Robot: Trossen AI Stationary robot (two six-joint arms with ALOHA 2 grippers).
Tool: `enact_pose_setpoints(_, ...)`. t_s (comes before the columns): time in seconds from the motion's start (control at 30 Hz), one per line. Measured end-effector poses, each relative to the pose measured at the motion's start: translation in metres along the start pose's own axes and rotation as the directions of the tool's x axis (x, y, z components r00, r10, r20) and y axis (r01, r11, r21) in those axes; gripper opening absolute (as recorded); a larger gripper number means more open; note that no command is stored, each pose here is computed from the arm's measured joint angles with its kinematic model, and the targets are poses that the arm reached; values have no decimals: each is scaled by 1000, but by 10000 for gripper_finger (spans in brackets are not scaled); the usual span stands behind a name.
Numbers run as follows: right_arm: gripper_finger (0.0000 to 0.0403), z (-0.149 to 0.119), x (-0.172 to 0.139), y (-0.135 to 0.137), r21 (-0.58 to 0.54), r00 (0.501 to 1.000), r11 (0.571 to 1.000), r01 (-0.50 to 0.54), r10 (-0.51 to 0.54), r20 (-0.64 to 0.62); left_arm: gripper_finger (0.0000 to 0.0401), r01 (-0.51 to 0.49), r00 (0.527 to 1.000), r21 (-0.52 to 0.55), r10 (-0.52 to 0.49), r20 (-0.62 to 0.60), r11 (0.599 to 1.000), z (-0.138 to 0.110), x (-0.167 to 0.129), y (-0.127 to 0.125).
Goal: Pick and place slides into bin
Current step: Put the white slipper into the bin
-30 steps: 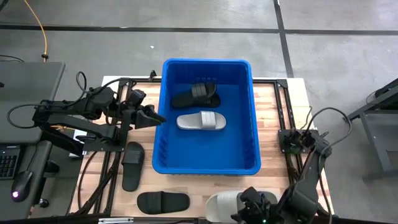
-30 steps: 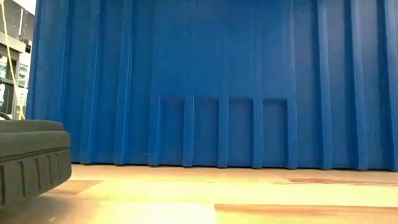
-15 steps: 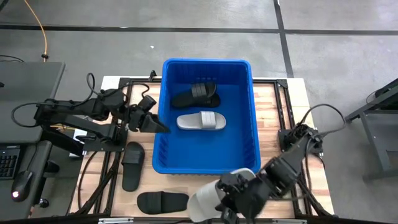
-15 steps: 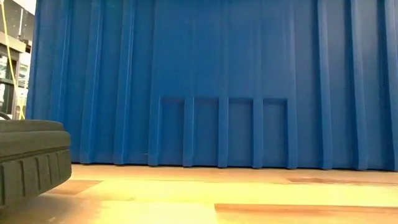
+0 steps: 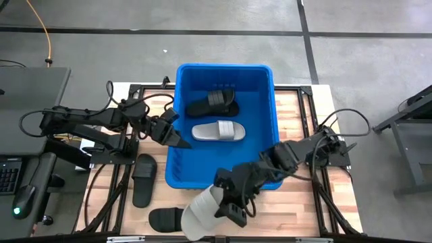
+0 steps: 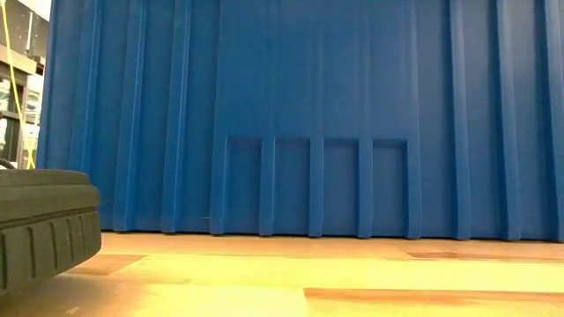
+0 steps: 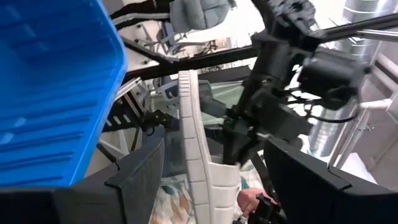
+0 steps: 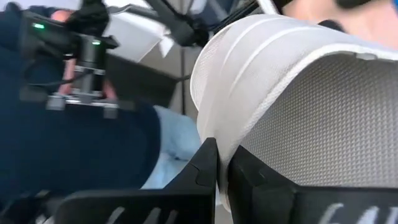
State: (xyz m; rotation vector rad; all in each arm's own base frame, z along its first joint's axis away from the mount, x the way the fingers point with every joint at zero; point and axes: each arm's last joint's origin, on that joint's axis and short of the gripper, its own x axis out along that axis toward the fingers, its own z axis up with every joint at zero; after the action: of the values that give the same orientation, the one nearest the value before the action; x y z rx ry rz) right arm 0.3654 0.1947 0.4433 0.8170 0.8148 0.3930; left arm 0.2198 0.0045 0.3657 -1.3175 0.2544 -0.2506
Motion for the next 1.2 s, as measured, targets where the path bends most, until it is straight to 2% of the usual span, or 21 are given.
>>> enact_pose_setpoints(0.1,0,10,-4,-7,8,999,1000,-23,24,-25,264,-5,1000,-36,5,-12,999,1,6,3)
enact_pose_setpoints(0.27,0,25,-8,-13,-17,998,999,-47,47,27,264,6,1000,-77,-7,-10,997,5,16,8)
enact_pose_setpoints(0.37,0,30,-10,-14,-56,997,997,-47,50,59,264,31,999,-71,-33,-21,997,6,22,9)
enact_pose_setpoints(0.57,0,34,-12,-19,-48,997,998,-33,36,67,264,22,997,-81,-28,-74,996,7,31,15)
enact_pose_setpoints(0.87,0,44,-16,-26,-46,996,999,-24,27,85,264,7,987,-124,-26,-156,992,-8,56,25)
enact_pose_setpoints(1.1,0,43,-15,-25,-45,996,998,-45,48,76,264,6,996,-127,-17,-90,992,-5,63,30)
enact_pose_setpoints(1.2,0,42,-8,-24,-40,995,997,-64,67,68,264,41,996,-117,-50,-72,992,-4,64,27)
